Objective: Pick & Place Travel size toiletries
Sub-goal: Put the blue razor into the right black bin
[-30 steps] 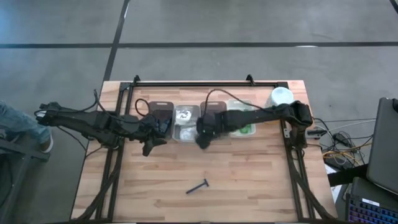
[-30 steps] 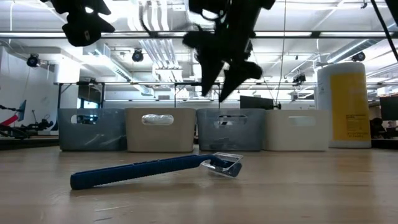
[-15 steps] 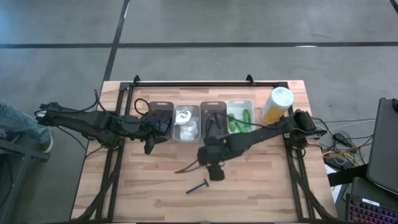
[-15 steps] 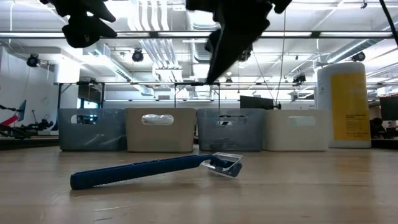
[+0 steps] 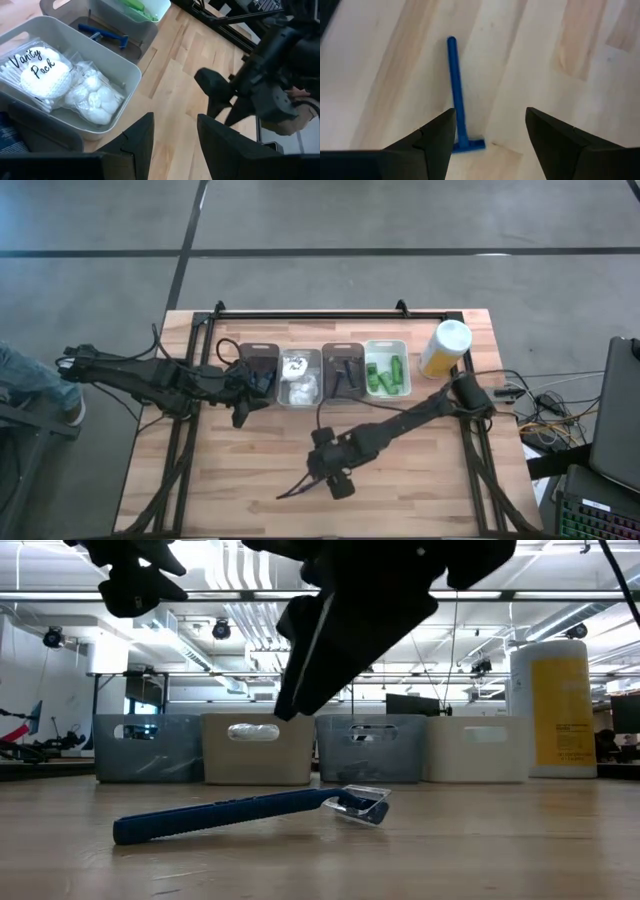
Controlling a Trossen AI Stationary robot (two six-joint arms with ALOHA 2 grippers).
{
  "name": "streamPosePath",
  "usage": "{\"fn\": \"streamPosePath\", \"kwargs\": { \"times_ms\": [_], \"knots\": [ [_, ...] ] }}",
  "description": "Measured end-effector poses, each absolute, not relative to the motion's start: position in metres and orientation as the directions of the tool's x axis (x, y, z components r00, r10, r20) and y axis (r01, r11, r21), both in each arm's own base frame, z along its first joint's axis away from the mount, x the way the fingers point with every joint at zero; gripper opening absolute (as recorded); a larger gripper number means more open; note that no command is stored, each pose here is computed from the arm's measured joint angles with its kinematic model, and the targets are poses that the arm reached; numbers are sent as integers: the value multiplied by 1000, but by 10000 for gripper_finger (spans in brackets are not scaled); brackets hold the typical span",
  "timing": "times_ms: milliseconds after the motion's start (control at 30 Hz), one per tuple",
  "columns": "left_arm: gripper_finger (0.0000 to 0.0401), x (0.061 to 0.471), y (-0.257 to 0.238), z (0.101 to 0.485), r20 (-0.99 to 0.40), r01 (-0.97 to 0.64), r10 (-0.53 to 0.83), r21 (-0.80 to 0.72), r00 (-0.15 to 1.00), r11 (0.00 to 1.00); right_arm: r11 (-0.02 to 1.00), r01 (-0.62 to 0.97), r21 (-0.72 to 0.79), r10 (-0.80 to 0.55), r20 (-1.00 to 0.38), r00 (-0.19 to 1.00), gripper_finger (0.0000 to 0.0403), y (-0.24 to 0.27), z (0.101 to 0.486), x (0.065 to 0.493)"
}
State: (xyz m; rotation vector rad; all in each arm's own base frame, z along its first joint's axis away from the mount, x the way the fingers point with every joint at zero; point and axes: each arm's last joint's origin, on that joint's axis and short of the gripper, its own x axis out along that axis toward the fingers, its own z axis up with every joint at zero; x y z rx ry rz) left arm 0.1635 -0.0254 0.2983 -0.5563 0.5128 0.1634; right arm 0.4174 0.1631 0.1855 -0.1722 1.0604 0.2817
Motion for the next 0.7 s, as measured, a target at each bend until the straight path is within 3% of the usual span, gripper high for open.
{"fn": "streamPosePath", "kwargs": {
  "times_ms": [400,700],
  "knots": [
    [155,164,-25,298,-507,-262,12,-426,862,866,920,-393,10,184,-894,409,251,197,164,414],
    [155,164,-26,298,-509,-252,-5,-435,861,864,945,-326,-33,115,-898,424,235,199,158,413]
  ]
}}
